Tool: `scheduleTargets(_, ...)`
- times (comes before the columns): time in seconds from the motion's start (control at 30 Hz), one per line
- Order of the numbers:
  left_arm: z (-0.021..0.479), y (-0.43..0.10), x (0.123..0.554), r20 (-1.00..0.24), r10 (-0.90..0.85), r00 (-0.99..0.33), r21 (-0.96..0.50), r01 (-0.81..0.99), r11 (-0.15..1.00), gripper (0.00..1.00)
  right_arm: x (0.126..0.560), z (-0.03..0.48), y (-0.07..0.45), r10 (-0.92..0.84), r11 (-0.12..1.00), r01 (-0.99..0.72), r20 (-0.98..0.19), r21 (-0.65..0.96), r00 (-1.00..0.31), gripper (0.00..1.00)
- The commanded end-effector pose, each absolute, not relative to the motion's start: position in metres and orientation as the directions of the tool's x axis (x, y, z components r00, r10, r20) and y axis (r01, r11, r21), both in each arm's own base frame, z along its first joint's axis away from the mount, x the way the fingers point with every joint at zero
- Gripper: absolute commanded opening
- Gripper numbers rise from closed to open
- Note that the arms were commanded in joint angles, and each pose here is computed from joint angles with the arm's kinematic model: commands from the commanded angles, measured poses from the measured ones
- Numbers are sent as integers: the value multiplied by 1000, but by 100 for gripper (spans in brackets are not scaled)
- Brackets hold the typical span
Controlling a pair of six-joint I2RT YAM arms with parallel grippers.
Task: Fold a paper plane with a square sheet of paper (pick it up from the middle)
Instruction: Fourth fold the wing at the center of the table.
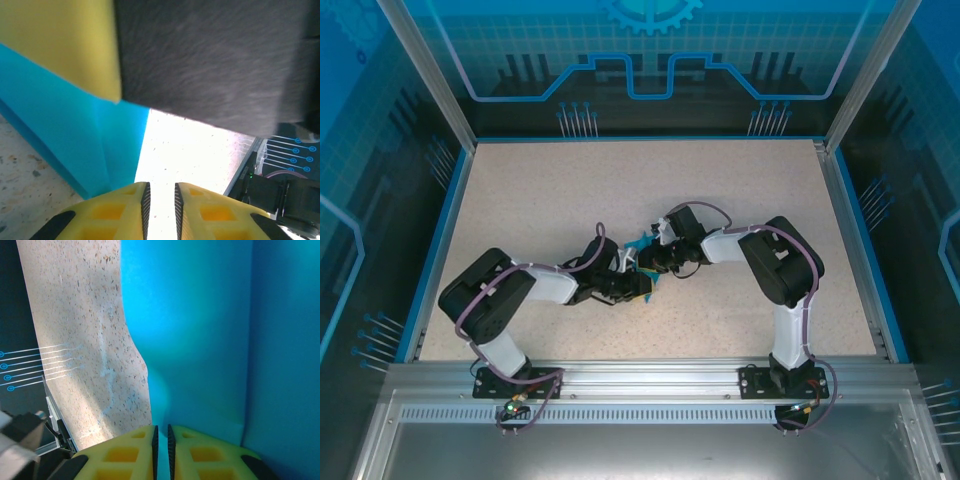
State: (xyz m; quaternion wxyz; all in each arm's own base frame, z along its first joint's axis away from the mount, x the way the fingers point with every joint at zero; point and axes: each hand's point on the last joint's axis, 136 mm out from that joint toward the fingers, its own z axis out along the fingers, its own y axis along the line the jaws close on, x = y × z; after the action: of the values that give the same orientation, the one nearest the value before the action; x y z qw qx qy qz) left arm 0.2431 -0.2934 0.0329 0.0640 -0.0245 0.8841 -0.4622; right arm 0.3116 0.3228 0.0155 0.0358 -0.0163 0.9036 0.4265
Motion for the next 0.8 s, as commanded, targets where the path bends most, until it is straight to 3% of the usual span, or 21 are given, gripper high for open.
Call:
scheduleTargets(0.0, 21, -298, 232, -58, -68, -996, -820, 9, 572, 23, 284, -40, 295, 22, 750, 55, 59, 659, -998, 16)
scheduleTargets(0.43, 1, -302, 220, -14, -33, -999, -791, -9, 611, 20, 283, -41, 293, 25, 753, 61, 64, 655, -998, 16)
scheduleTargets(0.77, 52, -300, 231, -141, -57, -988, -803, 81, 590, 21, 280, -43, 292, 20, 756, 59, 67, 652, -998, 16)
